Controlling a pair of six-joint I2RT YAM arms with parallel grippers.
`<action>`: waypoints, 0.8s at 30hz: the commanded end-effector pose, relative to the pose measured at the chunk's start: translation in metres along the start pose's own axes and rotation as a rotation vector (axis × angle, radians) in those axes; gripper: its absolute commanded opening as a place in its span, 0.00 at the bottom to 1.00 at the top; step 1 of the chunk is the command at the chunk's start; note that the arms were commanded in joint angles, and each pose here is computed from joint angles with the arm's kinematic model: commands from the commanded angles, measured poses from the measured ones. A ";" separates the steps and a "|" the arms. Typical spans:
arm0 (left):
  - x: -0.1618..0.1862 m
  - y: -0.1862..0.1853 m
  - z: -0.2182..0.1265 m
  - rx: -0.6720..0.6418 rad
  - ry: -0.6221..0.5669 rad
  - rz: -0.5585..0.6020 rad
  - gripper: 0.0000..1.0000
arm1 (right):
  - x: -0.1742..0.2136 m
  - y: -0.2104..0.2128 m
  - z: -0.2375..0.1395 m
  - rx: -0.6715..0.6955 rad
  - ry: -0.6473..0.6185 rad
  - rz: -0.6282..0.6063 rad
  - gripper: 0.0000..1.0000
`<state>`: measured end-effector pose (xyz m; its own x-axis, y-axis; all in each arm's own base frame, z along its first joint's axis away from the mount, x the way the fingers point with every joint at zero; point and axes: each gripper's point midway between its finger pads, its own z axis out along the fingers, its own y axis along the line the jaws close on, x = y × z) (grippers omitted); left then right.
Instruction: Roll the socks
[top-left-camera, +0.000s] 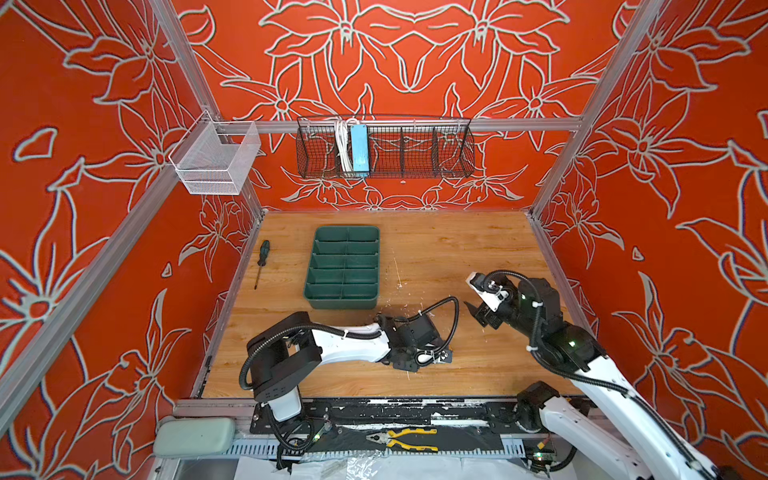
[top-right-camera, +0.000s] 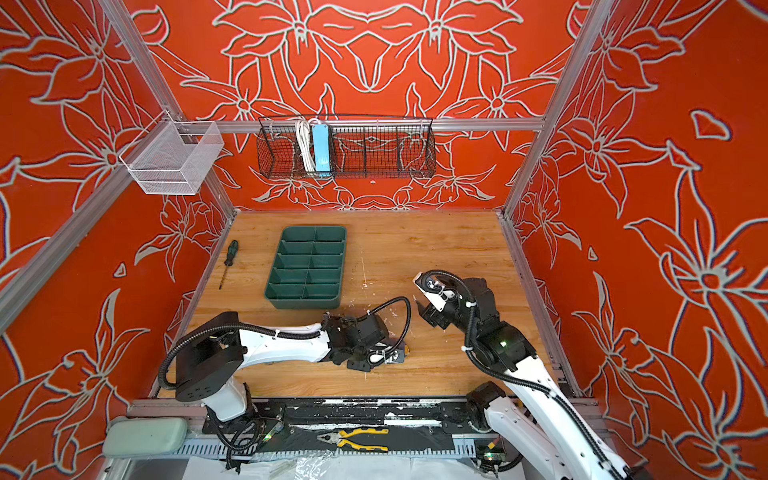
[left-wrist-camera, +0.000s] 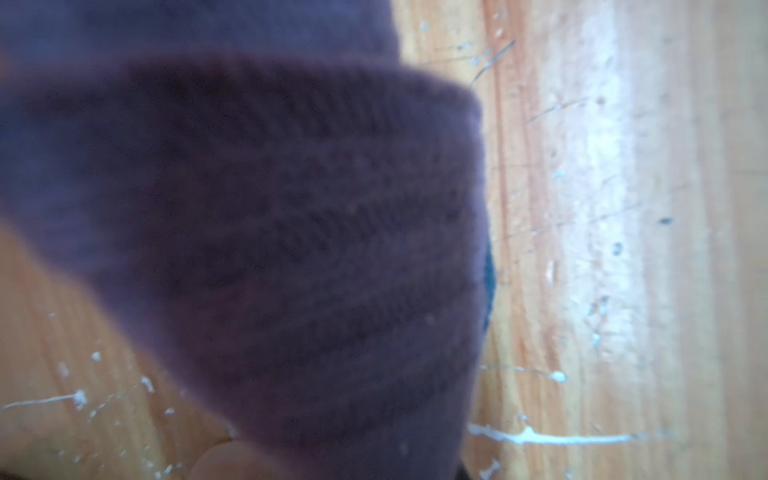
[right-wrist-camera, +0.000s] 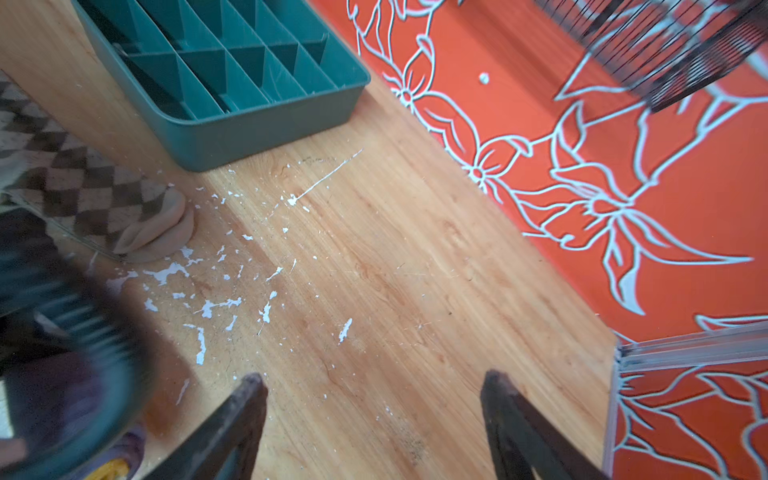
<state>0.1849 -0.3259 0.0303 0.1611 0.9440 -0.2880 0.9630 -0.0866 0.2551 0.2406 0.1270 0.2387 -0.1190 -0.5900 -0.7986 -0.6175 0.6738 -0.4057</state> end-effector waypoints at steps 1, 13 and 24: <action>0.011 -0.024 0.002 0.206 0.042 -0.082 0.14 | 0.000 0.026 -0.028 -0.126 -0.032 -0.100 0.78; 0.002 -0.011 0.015 0.486 0.106 -0.362 0.15 | 0.049 0.126 -0.048 -0.565 -0.002 -0.409 0.67; -0.005 0.006 0.009 0.564 0.084 -0.484 0.16 | 0.049 0.169 0.026 -0.553 0.006 -0.768 0.71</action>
<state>0.1992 -0.3418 0.0286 -0.2594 0.9379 -0.2304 0.9288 0.1770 -0.3256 0.1285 0.2091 0.1165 0.3981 -0.7996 -0.4496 -0.8787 -0.1917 -0.4372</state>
